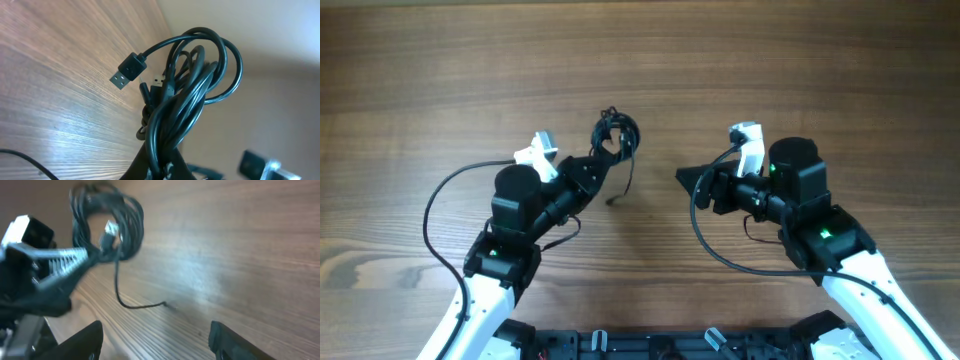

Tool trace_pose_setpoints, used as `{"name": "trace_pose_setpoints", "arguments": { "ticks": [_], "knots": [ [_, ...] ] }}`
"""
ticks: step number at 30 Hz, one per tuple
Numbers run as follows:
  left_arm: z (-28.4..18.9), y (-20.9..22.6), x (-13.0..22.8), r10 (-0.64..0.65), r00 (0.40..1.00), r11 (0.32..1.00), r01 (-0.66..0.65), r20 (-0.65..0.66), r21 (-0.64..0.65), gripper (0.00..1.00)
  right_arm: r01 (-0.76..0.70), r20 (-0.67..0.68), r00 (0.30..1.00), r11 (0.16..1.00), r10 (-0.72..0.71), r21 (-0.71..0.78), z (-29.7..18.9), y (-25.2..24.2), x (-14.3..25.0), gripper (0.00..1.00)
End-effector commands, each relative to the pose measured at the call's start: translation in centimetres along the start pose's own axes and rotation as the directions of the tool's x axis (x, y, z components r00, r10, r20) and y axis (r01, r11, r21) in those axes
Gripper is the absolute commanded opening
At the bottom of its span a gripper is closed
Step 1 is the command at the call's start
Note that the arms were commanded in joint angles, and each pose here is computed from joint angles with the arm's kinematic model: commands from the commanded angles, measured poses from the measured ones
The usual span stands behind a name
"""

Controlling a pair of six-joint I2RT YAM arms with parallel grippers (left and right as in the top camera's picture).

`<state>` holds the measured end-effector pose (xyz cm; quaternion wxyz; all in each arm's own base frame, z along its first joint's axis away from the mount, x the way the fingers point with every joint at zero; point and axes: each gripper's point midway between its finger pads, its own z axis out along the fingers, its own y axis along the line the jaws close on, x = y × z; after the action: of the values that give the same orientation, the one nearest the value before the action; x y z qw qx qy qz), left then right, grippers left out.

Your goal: Untangle cables

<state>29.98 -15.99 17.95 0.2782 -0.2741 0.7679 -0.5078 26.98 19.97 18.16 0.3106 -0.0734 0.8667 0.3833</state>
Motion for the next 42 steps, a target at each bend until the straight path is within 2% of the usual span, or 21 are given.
{"name": "trace_pose_setpoints", "arguments": {
  "ticks": [1, 4, 6, 8, 9, 11, 13, 14, 18, 25, 29, 32, 34, 36, 38, 41, 42],
  "knots": [
    [-0.3, -0.6, -0.3, -0.206, 0.978, 0.978, 0.206, 0.006, 0.023, 0.04, 0.14, -0.092, 0.985, 0.987, -0.147, -0.075, 2.0, 1.2, 2.3, 0.71],
    [-0.3, -0.6, -0.3, -0.341, 0.94, 0.94, 0.341, 0.005, 0.024, 0.04, 0.196, -0.147, 0.966, 0.972, -0.214, -0.128, 4.5, 2.2, 4.1, 0.7],
    [-0.3, -0.6, -0.3, -0.385, 0.923, 0.923, 0.385, 0.004, 0.023, 0.04, 0.209, -0.162, 0.959, 0.966, -0.233, -0.151, 5.7, 2.7, 4.8, 0.67],
    [-0.3, -0.3, -0.2, -0.393, 0.92, 0.919, 0.393, 0.004, 0.01, 0.04, 0.229, -0.142, 0.957, 0.958, -0.254, -0.175, 6.8, 3.2, 4.7, 0.59],
    [-0.3, 0.1, 0.0, -0.399, 0.917, 0.917, 0.399, 0.003, -0.009, 0.04, 0.242, -0.106, 0.958, 0.952, -0.265, -0.187, 7.2, 3.5, 3.9, 0.52],
    [-0.3, 0.8, 0.4, -0.412, 0.911, 0.91, 0.412, -0.002, -0.04, 0.04, 0.264, -0.058, 0.958, 0.944, -0.281, -0.2, 7.5, 4.0, 2.9, 0.45],
    [-0.3, 1.0, 0.5, -0.416, 0.91, 0.909, 0.415, -0.004, -0.049, 0.04, 0.285, -0.016, 0.955, 0.934, -0.295, -0.214, 7.5, 4.6, 2.1, 0.33],
    [-0.3, 1.0, 0.5, -0.416, 0.909, 0.908, 0.415, -0.004, -0.049, 0.04, 0.282, -0.015, 0.956, 0.935, -0.292, -0.214, 7.5, 4.6, 2.0, 0.32],
    [-0.3, 1.0, 0.5, -0.467, 0.885, 0.883, 0.466, 0.0, -0.049, 0.04, 0.235, -0.072, 0.964, 0.947, -0.255, -0.219, 7.4, 4.3, 3.2, 0.46],
    [-0.3, 1.1, 0.5, -0.591, 0.807, 0.806, 0.59, 0.011, -0.048, 0.04, 0.21, -0.196, 0.95, 0.963, -0.241, -0.167, 7.3, 2.3, 6.0, 0.51],
    [-0.3, 1.1, 0.5, -0.632, 0.775, 0.774, 0.632, 0.014, -0.047, 0.04, 0.29, -0.224, 0.916, 0.935, -0.334, -0.206, 8.0, 2.1, 7.3, 0.58],
    [-0.3, 1.1, 0.5, -0.651, 0.759, 0.758, 0.651, 0.015, -0.047, 0.04, 0.301, -0.271, 0.893, 0.925, -0.359, -0.231, 8.9, 2.4, 9.2, 0.59],
    [-0.3, 1.1, 0.5, -0.651, 0.759, 0.757, 0.651, 0.015, -0.047, 0.04, 0.332, -0.271, 0.876, 0.906, -0.399, -0.262, 9.6, 3.1, 10.1, 0.51],
    [-0.3, 1.1, 0.5, -0.651, 0.759, 0.758, 0.651, 0.015, -0.047, 0.04, 0.348, -0.231, 0.881, 0.897, -0.412, -0.273, 10.2, 3.7, 9.4, 0.24],
    [-0.3, 1.1, 0.5, -0.628, 0.778, 0.777, 0.628, 0.014, -0.048, 0.04, 0.306, -0.195, 0.916, 0.924, -0.351, -0.228, 10.5, 3.6, 8.0, 0.05],
    [-0.3, 1.2, 0.4, -0.397, 0.918, 0.916, 0.397, 0.004, -0.053, 0.04, 0.25, -0.14, 0.948, 0.941, -0.286, -0.23, 9.4, 4.3, 5.4, 0.04],
    [-0.3, 1.3, 0.5, -0.319, 0.948, 0.946, 0.318, -0.001, -0.059, 0.04, 0.239, -0.116, 0.954, 0.937, -0.275, -0.254, 8.5, 4.8, 4.5, 0.04]
  ]
}}
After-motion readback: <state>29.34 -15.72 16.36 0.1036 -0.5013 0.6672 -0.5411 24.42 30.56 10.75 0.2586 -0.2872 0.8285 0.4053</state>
